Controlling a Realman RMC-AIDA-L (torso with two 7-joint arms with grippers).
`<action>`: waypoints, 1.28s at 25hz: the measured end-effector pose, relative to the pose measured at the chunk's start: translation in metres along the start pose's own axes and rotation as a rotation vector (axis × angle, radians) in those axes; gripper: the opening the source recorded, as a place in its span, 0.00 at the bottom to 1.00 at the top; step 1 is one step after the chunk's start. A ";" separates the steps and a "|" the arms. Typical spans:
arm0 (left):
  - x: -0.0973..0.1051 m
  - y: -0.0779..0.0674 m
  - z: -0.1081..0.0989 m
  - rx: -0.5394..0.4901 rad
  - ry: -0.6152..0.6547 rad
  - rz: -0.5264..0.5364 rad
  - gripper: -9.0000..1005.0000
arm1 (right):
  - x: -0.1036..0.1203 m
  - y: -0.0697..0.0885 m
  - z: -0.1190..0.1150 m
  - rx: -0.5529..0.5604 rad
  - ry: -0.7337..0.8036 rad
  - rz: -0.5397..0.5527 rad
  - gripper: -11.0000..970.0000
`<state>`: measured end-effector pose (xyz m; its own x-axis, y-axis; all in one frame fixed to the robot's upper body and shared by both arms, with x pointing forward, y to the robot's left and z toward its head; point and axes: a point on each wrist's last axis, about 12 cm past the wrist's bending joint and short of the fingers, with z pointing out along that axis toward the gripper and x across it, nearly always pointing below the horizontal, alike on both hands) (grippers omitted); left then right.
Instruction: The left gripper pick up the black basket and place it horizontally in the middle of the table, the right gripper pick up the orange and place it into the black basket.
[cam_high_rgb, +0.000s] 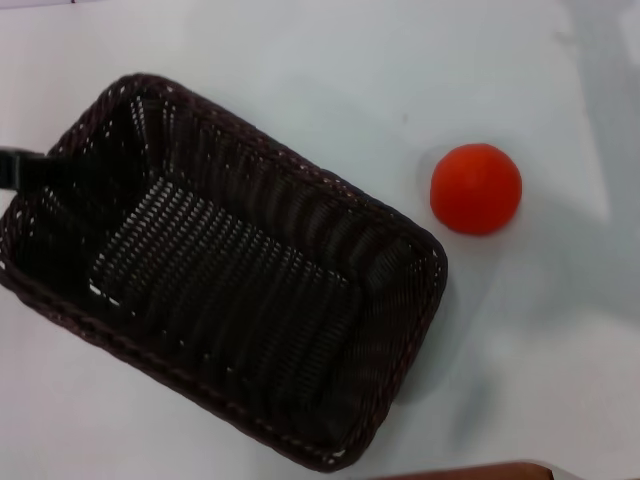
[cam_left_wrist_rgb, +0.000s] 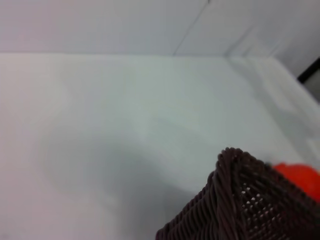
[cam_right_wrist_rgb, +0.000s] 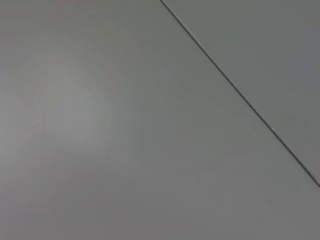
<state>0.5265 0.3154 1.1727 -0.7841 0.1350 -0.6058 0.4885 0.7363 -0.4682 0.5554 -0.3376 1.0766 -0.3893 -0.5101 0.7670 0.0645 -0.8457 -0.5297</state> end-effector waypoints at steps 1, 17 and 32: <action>-0.001 0.000 -0.002 0.006 -0.019 -0.027 0.18 | 0.000 0.000 0.000 0.000 0.000 0.000 0.91; 0.019 0.021 -0.016 0.079 -0.242 -0.366 0.19 | -0.002 0.001 0.006 -0.026 -0.016 0.006 0.91; 0.058 0.039 0.009 0.126 -0.324 -0.561 0.19 | 0.000 -0.004 0.017 -0.010 0.002 0.009 0.91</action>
<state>0.5032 0.3458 1.1136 -0.7876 -0.4670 -0.4020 0.0960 0.5515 -0.8286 0.5710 -0.3368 1.0850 -0.3902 -0.5174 0.7616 0.0586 -0.8394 -0.5403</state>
